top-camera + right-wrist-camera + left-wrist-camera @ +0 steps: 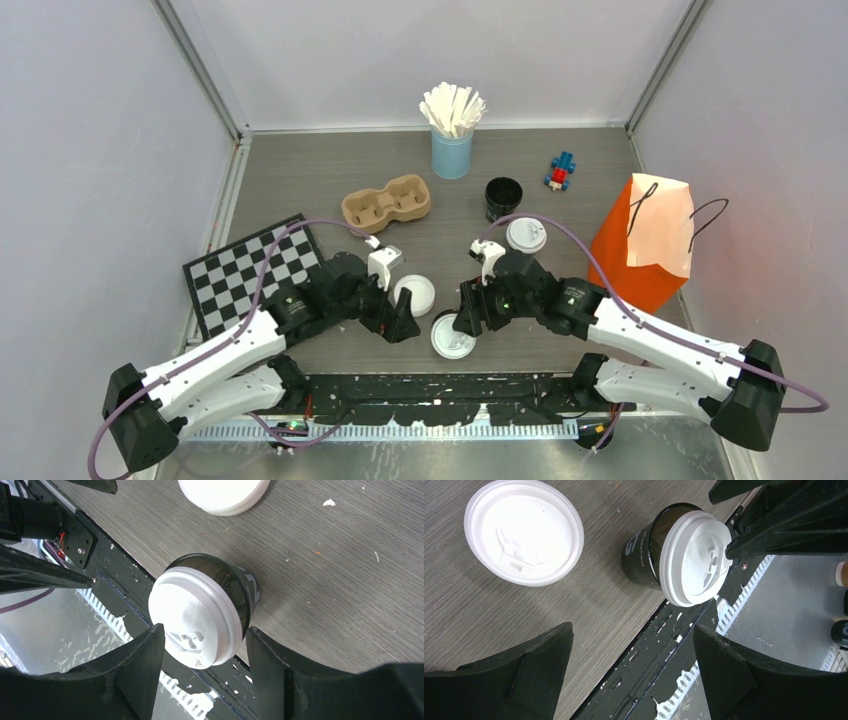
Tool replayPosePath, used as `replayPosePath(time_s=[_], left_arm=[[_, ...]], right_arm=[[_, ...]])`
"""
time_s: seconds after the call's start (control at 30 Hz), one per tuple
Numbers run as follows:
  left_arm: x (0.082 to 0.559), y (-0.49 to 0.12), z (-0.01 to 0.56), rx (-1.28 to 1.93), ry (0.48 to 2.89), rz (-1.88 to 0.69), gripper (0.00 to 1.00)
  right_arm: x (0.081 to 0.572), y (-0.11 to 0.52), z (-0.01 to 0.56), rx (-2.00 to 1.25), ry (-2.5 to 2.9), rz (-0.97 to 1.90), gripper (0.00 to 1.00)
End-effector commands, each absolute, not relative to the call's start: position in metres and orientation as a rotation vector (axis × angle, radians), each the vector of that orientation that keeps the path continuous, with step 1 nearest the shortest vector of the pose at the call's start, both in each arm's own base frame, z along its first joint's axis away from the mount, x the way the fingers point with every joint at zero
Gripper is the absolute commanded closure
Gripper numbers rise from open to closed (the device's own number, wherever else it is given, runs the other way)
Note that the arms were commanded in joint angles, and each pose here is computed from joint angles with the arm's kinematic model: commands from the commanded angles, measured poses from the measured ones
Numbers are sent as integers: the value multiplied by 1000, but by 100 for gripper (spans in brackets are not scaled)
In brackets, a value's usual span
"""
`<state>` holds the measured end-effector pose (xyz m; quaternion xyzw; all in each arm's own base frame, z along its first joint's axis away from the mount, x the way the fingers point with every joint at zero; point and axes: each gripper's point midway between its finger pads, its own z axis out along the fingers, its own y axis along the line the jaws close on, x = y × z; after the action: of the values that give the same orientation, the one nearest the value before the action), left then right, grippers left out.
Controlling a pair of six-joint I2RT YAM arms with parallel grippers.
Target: Pack the takeout coffee
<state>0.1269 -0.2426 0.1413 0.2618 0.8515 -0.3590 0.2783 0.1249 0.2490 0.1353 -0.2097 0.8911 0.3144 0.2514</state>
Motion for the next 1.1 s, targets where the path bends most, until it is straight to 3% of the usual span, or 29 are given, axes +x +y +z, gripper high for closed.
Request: replayPosePath(time_s=[0.0, 0.23, 0.5, 0.83, 1.07], left_arm=[[127, -257, 148, 748, 2213, -1029, 8], [128, -262, 142, 795, 2206, -1002, 7], [131, -277, 136, 838, 2189, -1038, 11], [130, -292, 137, 914, 2120, -1107, 11], [134, -300, 136, 976, 2097, -1106, 11]], right_arm=[[130, 256, 137, -596, 2426, 914, 34], [129, 260, 135, -615, 2444, 933, 32], [136, 252, 146, -613, 2399, 877, 42], [135, 250, 138, -639, 2420, 860, 41], [137, 257, 137, -658, 2419, 876, 46]])
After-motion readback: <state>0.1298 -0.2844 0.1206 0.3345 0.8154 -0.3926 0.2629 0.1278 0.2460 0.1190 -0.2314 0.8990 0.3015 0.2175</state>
